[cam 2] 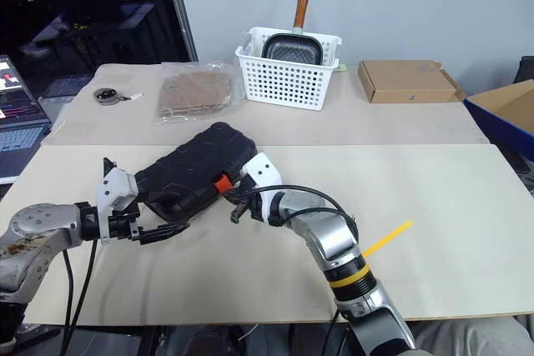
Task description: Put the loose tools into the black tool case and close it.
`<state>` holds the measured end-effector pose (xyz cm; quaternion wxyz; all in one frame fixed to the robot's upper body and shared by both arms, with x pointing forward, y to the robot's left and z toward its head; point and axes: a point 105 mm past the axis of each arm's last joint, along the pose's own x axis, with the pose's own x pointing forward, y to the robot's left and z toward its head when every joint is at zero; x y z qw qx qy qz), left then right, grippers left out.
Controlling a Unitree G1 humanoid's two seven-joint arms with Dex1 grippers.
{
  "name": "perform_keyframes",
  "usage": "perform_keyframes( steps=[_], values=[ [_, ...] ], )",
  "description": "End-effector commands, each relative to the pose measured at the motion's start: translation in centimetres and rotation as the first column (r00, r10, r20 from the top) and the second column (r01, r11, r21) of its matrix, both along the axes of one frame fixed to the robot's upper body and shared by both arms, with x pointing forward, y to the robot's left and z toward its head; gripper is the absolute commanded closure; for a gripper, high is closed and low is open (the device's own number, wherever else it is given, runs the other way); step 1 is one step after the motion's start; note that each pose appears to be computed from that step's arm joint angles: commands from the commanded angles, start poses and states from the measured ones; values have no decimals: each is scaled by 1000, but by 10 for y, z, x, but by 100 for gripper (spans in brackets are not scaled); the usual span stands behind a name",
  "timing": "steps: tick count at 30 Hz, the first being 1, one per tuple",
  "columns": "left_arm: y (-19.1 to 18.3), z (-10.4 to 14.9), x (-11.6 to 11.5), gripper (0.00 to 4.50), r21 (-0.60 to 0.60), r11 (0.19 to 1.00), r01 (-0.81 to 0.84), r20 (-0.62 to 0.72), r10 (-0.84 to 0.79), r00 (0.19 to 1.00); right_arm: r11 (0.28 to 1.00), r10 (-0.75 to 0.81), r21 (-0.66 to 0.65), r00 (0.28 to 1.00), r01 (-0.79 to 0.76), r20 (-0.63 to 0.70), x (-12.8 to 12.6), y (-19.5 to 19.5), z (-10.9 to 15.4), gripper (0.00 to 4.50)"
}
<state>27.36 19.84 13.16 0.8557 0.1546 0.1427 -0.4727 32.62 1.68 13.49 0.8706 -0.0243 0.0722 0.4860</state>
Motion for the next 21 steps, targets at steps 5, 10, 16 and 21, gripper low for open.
perform_keyframes(
  steps=[5, 10, 16, 21],
  values=[
    [-3, -17, -8, 17, 5, 1000, 22, -78, -21, 997, 992, -79, 104, 991, 68, 107, 23, 15, 21, 448],
    [-2, -16, -8, 17, 8, 1000, 15, -76, -14, 997, 998, -63, 22, 994, 61, 86, 25, 21, -2, 448],
    [-1, -17, -9, 17, 7, 1000, 6, -77, -6, 997, 997, -55, -51, 997, 58, 56, 22, 18, -24, 448],
    [0, -19, -8, 17, 6, 1000, -1, -79, 2, 997, 994, -59, -89, 997, 62, 40, 22, 16, -36, 448]
  ],
)
